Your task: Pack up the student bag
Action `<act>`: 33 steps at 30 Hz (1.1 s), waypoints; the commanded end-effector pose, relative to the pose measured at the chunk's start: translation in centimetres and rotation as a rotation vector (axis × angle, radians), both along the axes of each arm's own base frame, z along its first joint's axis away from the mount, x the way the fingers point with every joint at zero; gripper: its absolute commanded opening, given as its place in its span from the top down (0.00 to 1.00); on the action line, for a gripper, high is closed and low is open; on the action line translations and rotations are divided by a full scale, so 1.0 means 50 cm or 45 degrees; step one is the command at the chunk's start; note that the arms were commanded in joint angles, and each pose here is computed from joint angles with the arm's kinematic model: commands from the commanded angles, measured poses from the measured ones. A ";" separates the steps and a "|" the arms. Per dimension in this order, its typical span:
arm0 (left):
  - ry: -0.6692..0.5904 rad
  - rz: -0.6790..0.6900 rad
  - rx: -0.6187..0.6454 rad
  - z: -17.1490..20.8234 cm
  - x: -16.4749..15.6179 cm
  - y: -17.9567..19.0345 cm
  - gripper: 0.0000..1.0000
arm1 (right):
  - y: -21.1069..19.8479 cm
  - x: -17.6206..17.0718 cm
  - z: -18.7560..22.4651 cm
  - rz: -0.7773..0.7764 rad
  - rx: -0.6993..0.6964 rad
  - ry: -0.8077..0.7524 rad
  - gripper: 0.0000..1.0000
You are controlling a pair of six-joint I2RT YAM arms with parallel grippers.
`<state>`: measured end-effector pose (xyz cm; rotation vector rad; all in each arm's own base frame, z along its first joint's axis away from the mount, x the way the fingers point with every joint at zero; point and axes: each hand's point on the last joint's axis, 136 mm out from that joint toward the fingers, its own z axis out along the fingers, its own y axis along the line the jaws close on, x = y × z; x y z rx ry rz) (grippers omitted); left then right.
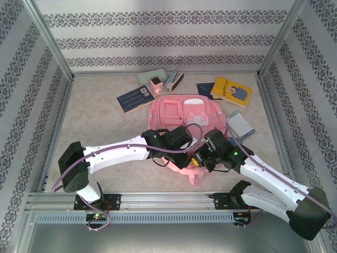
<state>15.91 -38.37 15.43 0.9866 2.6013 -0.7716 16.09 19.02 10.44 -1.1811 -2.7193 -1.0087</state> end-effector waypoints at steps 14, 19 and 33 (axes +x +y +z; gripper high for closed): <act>-0.009 -0.003 -0.057 -0.001 -0.016 -0.009 0.84 | -0.034 0.030 0.006 -0.065 -0.064 -0.105 1.00; 0.078 0.023 -0.146 -0.008 -0.033 -0.034 0.60 | -0.022 0.035 0.012 -0.054 -0.037 -0.108 1.00; 0.120 0.112 -0.091 -0.056 -0.015 -0.062 0.42 | -0.010 0.041 0.034 -0.080 0.032 -0.128 1.00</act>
